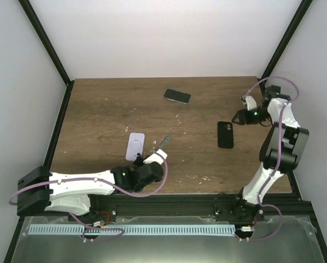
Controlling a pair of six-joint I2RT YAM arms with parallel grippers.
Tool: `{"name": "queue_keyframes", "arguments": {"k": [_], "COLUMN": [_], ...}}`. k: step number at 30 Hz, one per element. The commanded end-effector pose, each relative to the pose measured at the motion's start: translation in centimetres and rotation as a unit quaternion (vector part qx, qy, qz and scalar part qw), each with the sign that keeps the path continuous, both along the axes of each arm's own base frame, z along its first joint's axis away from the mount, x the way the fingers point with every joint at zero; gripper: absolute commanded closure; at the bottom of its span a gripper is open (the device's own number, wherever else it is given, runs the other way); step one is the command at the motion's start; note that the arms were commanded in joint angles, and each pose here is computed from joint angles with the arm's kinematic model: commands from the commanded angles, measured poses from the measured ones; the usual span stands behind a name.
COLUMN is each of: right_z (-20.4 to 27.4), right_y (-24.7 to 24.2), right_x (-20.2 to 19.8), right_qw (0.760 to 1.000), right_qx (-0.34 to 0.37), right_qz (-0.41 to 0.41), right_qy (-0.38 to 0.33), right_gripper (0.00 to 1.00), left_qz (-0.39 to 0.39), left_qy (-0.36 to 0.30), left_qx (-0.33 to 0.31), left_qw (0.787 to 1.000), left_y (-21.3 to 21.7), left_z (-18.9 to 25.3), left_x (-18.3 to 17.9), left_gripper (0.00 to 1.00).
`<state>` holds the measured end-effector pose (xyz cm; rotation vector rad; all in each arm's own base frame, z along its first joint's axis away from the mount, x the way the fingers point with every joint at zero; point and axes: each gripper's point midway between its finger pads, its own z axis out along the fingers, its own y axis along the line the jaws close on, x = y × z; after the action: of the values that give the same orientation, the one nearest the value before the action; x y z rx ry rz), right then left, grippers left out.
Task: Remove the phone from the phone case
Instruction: Place the phone case at the center of the board, then place the phone at the center of the board.
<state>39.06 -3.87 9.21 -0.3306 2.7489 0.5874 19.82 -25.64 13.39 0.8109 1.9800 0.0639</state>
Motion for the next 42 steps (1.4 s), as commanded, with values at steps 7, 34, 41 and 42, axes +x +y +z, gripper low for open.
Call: {"name": "queue_keyframes", "arguments": {"k": [7,34,41,42], "right_z": [12.3,15.2,15.0,14.9], "right_y": [7.8,12.3,12.3,12.3], "right_x": [-5.9,-11.1,-11.0,-11.0], "right_qw": [0.965,0.901,0.902,0.903], "right_qx": [0.115,0.213,0.217,0.217], "right_qz": [0.054,0.120,0.119,0.119], "right_qy": [-0.229,-0.359,-0.353,-0.352], "right_gripper": [0.43,0.32,0.32,0.32], "left_qz": [0.059,0.172,0.170,0.168], "left_qy": [-0.043,-0.036,-0.011,-0.009], "left_qx": [0.067,0.232,0.233,0.231], "left_qw": [0.995,0.957,0.957,0.958], "left_y": [-1.0,-2.7,-3.7,-3.8], "left_z": [1.6,-7.3,-9.2,-9.3], "left_x": [4.4,13.6,14.4,14.5], "left_gripper": [1.00,1.00,0.98,0.98]}}
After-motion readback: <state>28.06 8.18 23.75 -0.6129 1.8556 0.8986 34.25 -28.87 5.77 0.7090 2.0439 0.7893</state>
